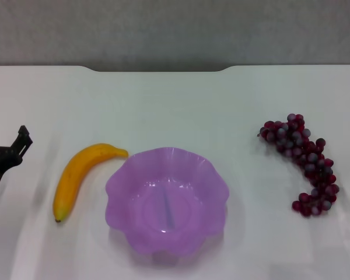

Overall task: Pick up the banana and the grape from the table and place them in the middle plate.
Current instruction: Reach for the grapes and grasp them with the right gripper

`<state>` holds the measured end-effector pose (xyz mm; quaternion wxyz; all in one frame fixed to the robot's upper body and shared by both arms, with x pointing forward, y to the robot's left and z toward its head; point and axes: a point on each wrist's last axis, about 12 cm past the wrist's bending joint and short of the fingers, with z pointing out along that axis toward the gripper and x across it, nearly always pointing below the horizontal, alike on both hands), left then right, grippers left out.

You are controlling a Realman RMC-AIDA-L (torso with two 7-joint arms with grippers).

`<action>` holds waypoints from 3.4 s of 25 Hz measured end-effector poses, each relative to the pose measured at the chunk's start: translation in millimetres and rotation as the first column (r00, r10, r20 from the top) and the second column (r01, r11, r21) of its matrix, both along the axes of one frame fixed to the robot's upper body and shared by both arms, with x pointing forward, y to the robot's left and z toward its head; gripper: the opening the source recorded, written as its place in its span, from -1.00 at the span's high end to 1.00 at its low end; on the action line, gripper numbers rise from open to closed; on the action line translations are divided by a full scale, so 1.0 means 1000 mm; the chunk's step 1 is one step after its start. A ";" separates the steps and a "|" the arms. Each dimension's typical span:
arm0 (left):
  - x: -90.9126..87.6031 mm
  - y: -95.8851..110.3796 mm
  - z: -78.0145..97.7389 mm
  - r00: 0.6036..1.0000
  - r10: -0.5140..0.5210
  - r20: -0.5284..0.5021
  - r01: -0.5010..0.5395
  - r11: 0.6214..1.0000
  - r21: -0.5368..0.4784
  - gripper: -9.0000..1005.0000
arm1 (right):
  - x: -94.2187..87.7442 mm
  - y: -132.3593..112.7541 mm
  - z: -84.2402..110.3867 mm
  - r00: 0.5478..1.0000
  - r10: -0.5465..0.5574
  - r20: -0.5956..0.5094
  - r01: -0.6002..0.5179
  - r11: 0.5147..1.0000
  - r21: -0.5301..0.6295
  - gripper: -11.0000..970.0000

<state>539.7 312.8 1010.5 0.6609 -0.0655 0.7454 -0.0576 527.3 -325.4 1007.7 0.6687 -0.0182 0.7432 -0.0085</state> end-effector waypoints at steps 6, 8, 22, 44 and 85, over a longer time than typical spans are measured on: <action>-0.006 0.005 0.000 0.999 0.025 0.026 -0.025 1.000 -0.009 -0.77 | 0.002 0.003 0.001 1.000 0.007 0.004 -0.007 1.000 0.008 -0.84; -0.007 0.005 0.001 0.999 0.027 0.034 -0.026 1.000 -0.015 -0.77 | 0.002 0.004 0.001 1.000 0.007 0.004 -0.007 1.000 0.010 -0.84; -0.007 0.011 -0.008 0.998 0.037 -0.048 -0.036 0.999 0.004 -0.77 | 0.028 0.012 0.015 0.983 0.114 -0.146 -0.103 0.992 0.079 -0.84; 0.000 0.005 -0.004 0.999 0.012 -0.040 -0.011 1.000 0.006 -0.77 | 0.062 0.023 0.069 0.753 0.150 -0.641 -0.171 0.985 0.030 -0.83; 0.002 0.000 -0.003 0.999 -0.008 -0.033 0.009 1.000 0.003 -0.77 | 0.072 0.022 0.036 0.705 0.093 -0.704 -0.167 0.985 -0.037 -0.83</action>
